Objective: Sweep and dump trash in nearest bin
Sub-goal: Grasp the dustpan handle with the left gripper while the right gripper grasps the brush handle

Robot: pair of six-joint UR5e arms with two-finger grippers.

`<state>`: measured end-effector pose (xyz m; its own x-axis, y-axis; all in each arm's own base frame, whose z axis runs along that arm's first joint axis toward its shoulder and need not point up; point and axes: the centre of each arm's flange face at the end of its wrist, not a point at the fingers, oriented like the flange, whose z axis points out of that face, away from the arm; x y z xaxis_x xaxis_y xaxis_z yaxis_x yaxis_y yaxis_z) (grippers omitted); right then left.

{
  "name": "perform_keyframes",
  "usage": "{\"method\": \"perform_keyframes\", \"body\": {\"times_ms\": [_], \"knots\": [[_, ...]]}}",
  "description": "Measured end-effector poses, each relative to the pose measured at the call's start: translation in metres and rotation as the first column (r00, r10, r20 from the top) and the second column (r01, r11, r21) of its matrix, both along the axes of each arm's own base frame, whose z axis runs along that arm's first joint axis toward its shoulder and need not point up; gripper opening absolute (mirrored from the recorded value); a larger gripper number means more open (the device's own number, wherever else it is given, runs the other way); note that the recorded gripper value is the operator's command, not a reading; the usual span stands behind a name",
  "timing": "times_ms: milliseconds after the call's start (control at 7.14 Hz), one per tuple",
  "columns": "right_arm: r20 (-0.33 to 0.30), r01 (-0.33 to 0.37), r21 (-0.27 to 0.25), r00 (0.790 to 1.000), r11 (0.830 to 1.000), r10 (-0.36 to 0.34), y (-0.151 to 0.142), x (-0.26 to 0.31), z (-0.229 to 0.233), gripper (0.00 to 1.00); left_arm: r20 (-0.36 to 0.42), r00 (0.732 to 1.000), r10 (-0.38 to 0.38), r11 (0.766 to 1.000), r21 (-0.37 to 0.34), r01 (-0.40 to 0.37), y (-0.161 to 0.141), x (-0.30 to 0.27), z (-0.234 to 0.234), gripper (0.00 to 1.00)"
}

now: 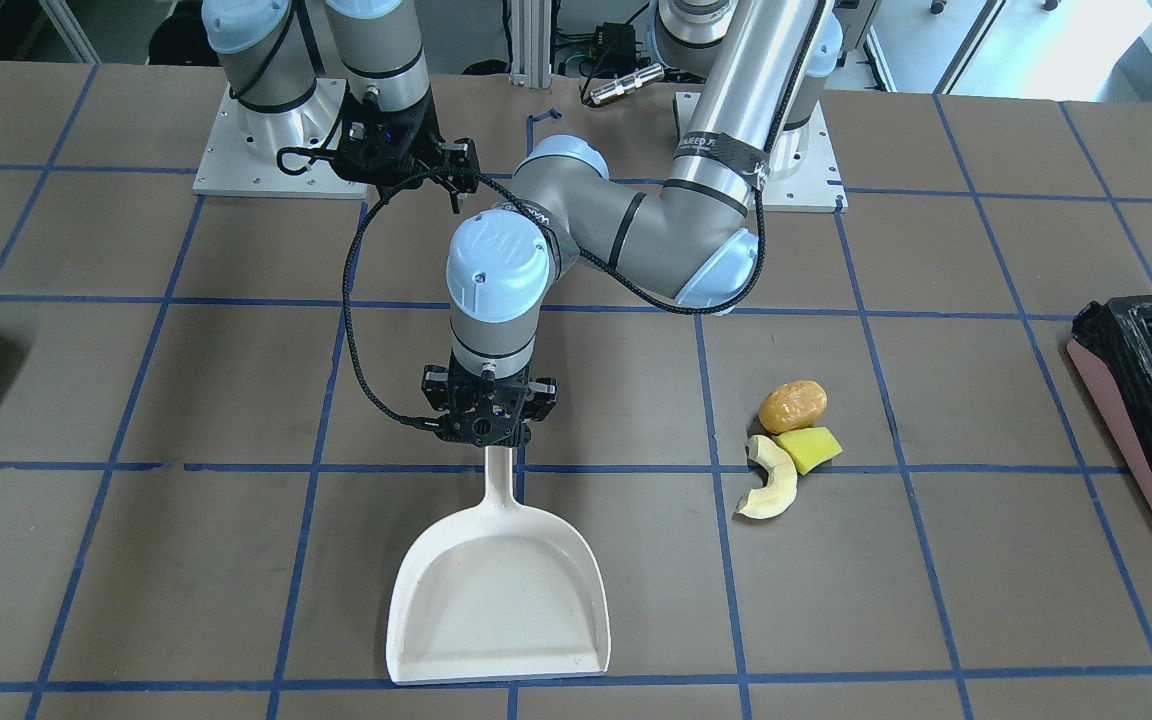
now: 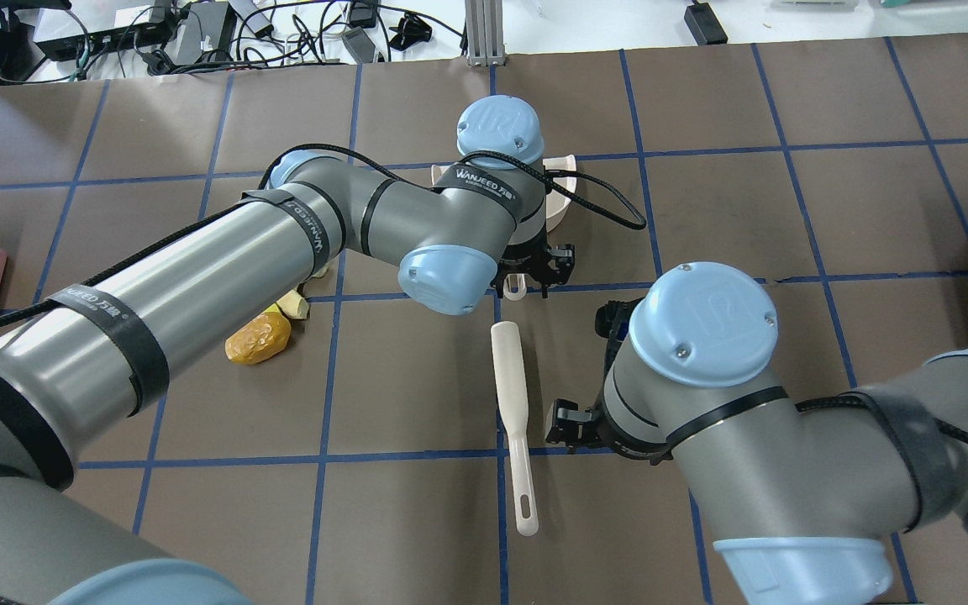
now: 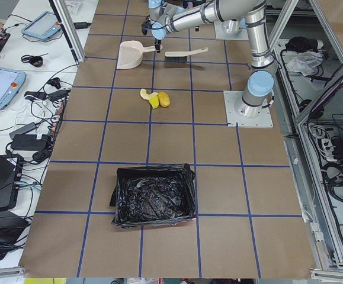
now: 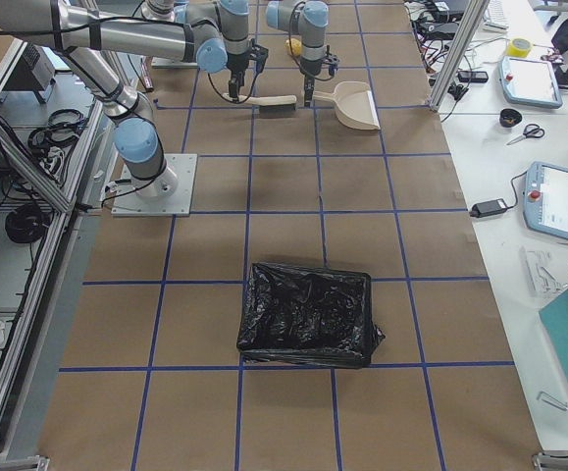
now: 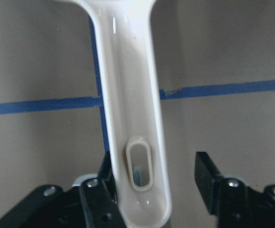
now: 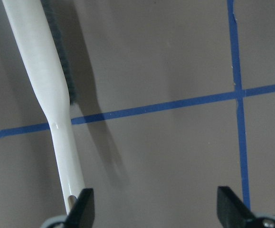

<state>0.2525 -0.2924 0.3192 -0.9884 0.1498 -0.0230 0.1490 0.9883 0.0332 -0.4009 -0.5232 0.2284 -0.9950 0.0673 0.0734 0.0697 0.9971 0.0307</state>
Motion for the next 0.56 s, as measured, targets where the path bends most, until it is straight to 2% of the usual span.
{"method": "perform_keyframes", "body": {"times_ms": [420, 560], "knots": [[-0.027, -0.089, -0.01, 0.996, 0.996, 0.088, 0.005, 0.035, -0.03, 0.9, 0.004, 1.0, 0.0, 1.0, 0.01, 0.0, 0.002, 0.001, 0.007, 0.0], [-0.025, -0.107, -0.015, 0.994, 0.994, 0.107, 0.005, 0.043, -0.036, 0.9, 0.002, 1.0, 0.0, 1.0, 0.006, 0.0, 0.002, 0.001, 0.01, 0.19]]}}
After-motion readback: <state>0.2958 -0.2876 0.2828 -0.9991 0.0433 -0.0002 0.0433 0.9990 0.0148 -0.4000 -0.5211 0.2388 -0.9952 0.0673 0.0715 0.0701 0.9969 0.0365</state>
